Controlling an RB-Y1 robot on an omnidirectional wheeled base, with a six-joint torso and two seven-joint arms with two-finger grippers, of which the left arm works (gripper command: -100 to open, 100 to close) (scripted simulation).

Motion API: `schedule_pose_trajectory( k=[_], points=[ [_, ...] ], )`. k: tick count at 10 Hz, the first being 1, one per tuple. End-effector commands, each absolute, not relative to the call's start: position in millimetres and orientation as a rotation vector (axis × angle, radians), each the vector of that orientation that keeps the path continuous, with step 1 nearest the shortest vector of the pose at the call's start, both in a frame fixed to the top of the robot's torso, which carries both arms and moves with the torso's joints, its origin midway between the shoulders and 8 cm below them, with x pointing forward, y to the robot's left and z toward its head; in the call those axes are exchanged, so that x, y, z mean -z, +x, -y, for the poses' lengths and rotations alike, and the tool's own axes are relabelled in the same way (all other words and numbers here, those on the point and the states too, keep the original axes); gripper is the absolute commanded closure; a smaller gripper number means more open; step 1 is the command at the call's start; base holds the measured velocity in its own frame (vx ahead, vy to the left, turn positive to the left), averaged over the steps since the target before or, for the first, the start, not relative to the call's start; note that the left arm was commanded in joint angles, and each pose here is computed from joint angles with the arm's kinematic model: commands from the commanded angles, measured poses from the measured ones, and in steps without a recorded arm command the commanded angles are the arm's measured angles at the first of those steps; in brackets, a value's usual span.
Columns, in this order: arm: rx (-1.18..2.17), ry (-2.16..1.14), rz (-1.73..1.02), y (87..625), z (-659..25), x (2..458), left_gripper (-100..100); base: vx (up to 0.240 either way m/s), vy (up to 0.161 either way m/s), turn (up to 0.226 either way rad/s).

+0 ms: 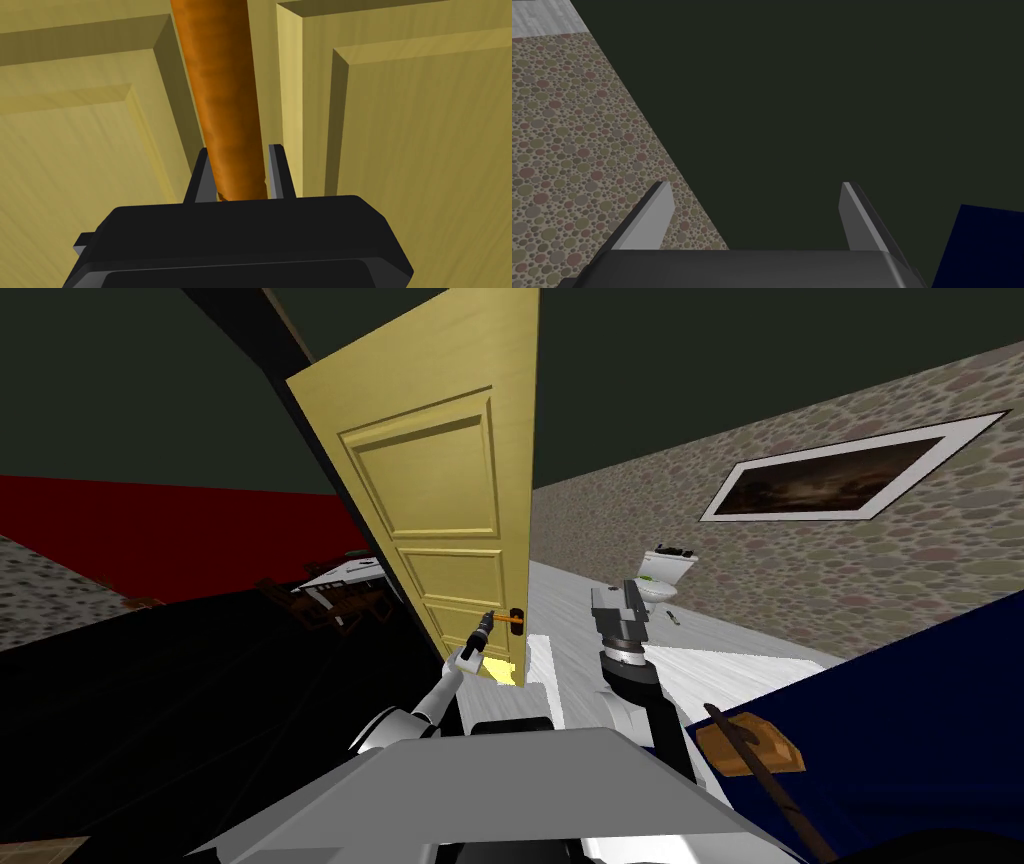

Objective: Push the door open

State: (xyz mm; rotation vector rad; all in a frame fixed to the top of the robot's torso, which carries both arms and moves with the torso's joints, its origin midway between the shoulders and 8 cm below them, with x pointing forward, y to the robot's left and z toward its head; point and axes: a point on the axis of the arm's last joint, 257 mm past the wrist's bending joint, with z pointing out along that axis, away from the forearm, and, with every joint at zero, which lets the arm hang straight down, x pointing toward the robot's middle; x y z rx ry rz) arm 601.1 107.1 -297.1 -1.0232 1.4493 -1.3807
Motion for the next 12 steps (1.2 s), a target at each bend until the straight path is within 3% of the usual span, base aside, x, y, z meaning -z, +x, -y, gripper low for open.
schedule_pose_trajectory(
  k=[1, 5, 6, 12],
  points=[
    [1.360, -1.017, -1.439, 602.8, -121.7, 293.9, 100, 0.167, -0.048, 0.188],
    [1.355, -1.007, -1.447, 601.2, -122.0, 294.5, 100, 0.191, -0.077, 0.183],
    [1.347, -1.007, -1.456, 602.4, -118.8, 298.1, -100, 0.073, 0.046, 0.076],
    [1.338, -1.027, -1.424, 612.0, -115.1, 295.3, -100, -0.102, 0.132, -0.008]
  ],
)
